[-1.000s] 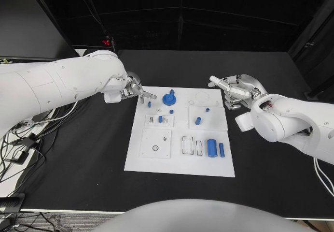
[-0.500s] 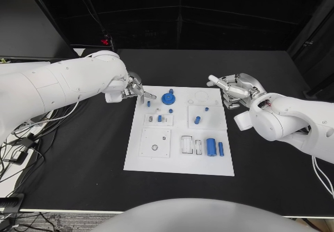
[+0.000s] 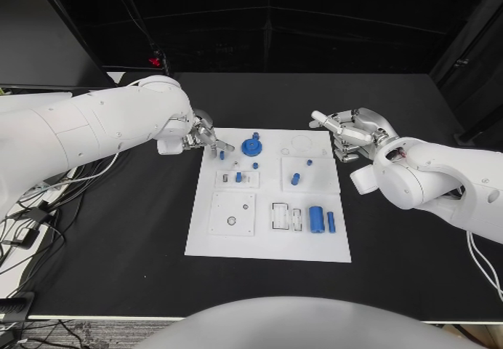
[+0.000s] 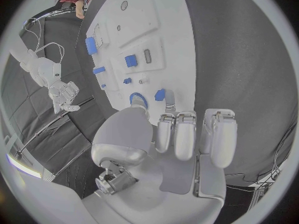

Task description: Assemble the parts on the task board

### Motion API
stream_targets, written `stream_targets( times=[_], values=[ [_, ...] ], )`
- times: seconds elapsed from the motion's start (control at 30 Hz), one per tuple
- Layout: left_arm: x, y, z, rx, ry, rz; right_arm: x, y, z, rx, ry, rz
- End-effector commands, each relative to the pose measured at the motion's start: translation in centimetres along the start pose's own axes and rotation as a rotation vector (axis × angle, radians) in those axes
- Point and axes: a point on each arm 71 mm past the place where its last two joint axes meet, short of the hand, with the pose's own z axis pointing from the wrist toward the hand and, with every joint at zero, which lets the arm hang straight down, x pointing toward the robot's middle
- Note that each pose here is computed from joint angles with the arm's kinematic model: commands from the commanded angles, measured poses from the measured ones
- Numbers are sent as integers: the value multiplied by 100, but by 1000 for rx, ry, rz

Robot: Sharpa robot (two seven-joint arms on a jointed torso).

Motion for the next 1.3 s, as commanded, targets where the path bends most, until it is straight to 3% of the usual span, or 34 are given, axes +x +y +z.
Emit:
stream_targets(
  times=[0.03,0.63,1.3],
  values=[
    [9,-16,1,12,20,18,6,15,2,-9,6,1],
    [-19,-10,37,16,18,11,17,18,2,-8,7,1],
    [12,-43,71,18,33,17,21,18,8,-7,6,1]
  ],
)
